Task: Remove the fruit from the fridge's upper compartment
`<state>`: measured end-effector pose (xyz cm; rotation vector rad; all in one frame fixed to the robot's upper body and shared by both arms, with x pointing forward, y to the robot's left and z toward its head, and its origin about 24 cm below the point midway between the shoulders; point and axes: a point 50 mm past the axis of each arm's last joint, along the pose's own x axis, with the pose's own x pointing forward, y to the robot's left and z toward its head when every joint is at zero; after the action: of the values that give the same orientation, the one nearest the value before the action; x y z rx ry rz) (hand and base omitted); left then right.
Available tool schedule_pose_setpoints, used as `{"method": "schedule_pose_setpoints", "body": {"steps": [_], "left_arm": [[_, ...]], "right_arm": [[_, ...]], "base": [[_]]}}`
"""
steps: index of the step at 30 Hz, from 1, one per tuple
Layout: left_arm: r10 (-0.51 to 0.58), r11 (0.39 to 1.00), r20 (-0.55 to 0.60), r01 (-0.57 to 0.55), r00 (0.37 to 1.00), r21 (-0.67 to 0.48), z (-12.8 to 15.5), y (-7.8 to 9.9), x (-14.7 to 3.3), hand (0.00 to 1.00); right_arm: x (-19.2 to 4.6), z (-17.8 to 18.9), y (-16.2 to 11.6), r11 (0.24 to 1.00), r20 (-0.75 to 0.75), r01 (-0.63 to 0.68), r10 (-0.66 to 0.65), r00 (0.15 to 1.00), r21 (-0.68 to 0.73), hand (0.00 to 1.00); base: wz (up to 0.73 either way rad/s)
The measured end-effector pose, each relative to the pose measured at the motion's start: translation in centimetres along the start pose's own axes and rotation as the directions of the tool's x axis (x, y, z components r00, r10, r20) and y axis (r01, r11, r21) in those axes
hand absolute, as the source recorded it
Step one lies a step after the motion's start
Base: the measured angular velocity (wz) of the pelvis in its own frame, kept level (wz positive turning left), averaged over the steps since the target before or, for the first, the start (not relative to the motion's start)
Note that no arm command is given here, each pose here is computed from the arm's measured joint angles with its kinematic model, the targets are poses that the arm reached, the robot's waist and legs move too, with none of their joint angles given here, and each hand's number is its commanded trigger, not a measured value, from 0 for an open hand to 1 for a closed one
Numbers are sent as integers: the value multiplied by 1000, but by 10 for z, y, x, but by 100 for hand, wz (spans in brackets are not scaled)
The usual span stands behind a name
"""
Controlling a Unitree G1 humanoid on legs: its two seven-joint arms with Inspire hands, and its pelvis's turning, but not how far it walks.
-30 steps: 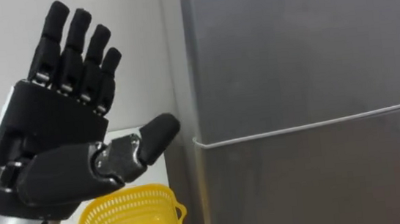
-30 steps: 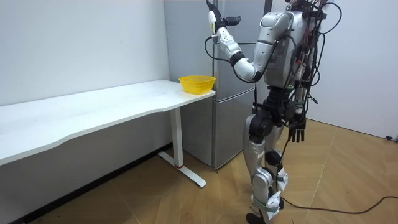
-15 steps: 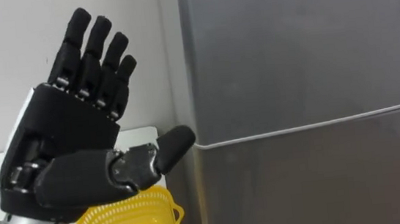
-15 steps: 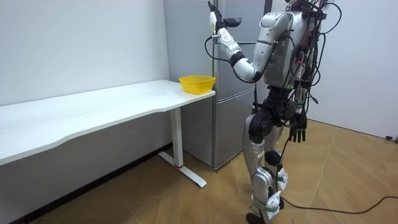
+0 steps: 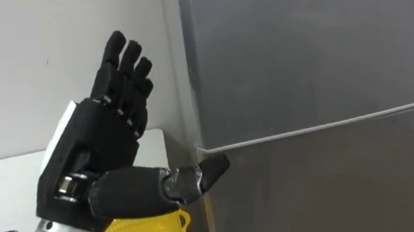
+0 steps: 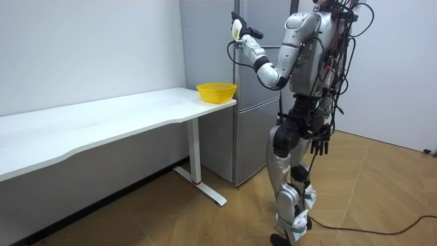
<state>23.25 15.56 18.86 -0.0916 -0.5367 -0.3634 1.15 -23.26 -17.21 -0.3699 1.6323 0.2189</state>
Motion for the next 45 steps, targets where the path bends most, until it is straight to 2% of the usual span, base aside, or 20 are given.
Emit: {"method": "schedule_pose_setpoints", "body": {"steps": [17, 34, 35, 36, 37, 38, 42, 45], "left_arm": [[-54, 997, 35, 56, 998, -50, 2, -17, 12, 0], [-52, 997, 55, 55, 997, -57, 6, -19, 14, 0], [-52, 997, 55, 56, 997, -57, 6, -19, 14, 12], [-53, 997, 56, 56, 997, -58, 6, -19, 14, 64], [-52, 997, 57, 56, 997, -60, 6, -20, 14, 74], [-52, 997, 57, 56, 997, -62, 6, -20, 14, 100], [-44, 997, 57, 48, 997, -64, 6, -20, 14, 100], [3, 998, 60, 1, 998, -60, 7, -14, 14, 100]], "right_arm": [[0, 3, -3, 1000, 5, 19, -19, 1000, 9, 0], [-1, 8, -5, 1000, 17, 27, -27, 999, 2, 0], [-1, 8, -5, 1000, 18, 27, -27, 999, 0, 0], [-1, 8, -5, 1000, 17, 27, -27, 999, -3, 0], [-1, 8, -4, 1000, 17, 26, -26, 1000, -15, 0], [-1, 8, -4, 999, 16, 26, -25, 1000, -21, 0], [-1, 7, -3, 999, 12, 22, -22, 1000, -38, 0], [0, 5, -2, 999, 7, 20, -20, 1000, -43, 0]], "base": [[-1], [-1], [0], [0], [0], [0], [0], [0]]}}
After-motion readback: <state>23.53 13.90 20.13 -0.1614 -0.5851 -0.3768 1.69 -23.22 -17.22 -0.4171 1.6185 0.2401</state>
